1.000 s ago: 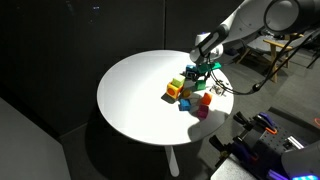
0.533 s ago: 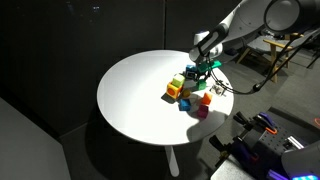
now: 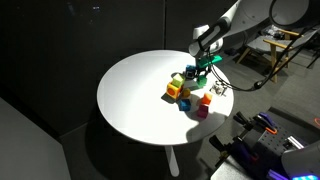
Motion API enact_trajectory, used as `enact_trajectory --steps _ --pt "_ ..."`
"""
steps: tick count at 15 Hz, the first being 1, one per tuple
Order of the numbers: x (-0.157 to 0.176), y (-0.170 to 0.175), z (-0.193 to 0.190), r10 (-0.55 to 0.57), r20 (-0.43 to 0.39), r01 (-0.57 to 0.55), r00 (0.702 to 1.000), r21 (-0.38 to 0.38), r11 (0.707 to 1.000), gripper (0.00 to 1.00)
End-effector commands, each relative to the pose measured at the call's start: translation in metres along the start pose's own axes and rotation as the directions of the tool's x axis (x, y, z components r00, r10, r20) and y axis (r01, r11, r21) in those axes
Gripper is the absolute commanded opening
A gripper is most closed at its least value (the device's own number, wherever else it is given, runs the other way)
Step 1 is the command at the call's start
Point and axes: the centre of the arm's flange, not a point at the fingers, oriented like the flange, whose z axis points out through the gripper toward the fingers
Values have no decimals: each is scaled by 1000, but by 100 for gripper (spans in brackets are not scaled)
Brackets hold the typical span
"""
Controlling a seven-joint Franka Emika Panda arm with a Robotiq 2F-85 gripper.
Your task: Put the green block on top of the stacked blocks.
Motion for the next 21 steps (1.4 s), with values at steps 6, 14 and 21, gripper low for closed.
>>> enact_trajectory --steps 6,14,21 --pt "-9 3 -49 6 -42 -6 999 6 1000 27" --pt "-29 -15 -102 -48 -81 51 996 32 998 27" --pt "-53 -35 -141 -150 -66 153 987 44 987 27"
